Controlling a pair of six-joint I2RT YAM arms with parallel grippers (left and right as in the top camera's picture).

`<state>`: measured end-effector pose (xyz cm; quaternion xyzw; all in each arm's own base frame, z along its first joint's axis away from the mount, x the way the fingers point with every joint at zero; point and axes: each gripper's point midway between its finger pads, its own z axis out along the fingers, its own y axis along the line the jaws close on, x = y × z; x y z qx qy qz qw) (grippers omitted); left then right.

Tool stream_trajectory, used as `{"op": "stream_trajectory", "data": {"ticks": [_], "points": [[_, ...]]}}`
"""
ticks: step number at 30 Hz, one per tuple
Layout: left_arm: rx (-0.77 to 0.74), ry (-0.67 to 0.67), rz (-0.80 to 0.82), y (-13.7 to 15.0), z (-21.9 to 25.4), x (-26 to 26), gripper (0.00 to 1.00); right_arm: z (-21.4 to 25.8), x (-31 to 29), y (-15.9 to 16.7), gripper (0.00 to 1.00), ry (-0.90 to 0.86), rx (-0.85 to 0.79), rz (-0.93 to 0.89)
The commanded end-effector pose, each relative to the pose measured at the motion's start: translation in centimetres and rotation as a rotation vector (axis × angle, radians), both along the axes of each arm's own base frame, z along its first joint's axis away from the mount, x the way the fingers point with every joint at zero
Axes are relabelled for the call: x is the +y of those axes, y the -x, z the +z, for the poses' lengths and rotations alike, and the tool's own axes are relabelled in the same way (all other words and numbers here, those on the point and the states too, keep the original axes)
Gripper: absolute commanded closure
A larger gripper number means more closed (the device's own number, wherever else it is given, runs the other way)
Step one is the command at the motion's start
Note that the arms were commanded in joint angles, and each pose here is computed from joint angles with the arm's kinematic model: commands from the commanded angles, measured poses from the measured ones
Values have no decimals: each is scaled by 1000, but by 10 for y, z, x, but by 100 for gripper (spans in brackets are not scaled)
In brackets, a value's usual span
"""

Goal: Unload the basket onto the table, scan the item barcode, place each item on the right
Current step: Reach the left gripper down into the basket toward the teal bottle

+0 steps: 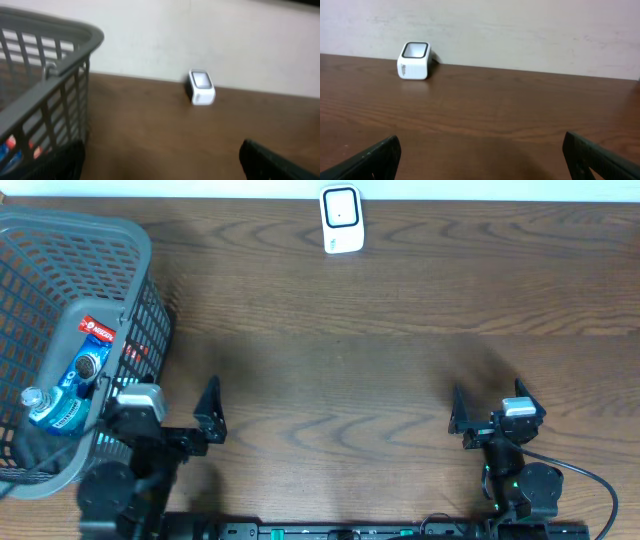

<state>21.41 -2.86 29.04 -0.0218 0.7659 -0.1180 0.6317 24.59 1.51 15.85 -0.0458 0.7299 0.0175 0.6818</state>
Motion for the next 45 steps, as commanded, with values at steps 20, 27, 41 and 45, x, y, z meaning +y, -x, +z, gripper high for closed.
{"op": "stream_trajectory", "data": {"ticks": [20,27,41,45], "points": [[-196,47,131,19,162,23,2,0,1,0,1,-12,0,-1],[-17,229,634,5,172,97,2,0,1,0,1,-12,0,-1],[299,-9,911,-58,119,133,2,0,0,0,1,-12,0,-2],[312,136,1085,-59,101,165,2,0,1,0,1,-12,0,-1]]}}
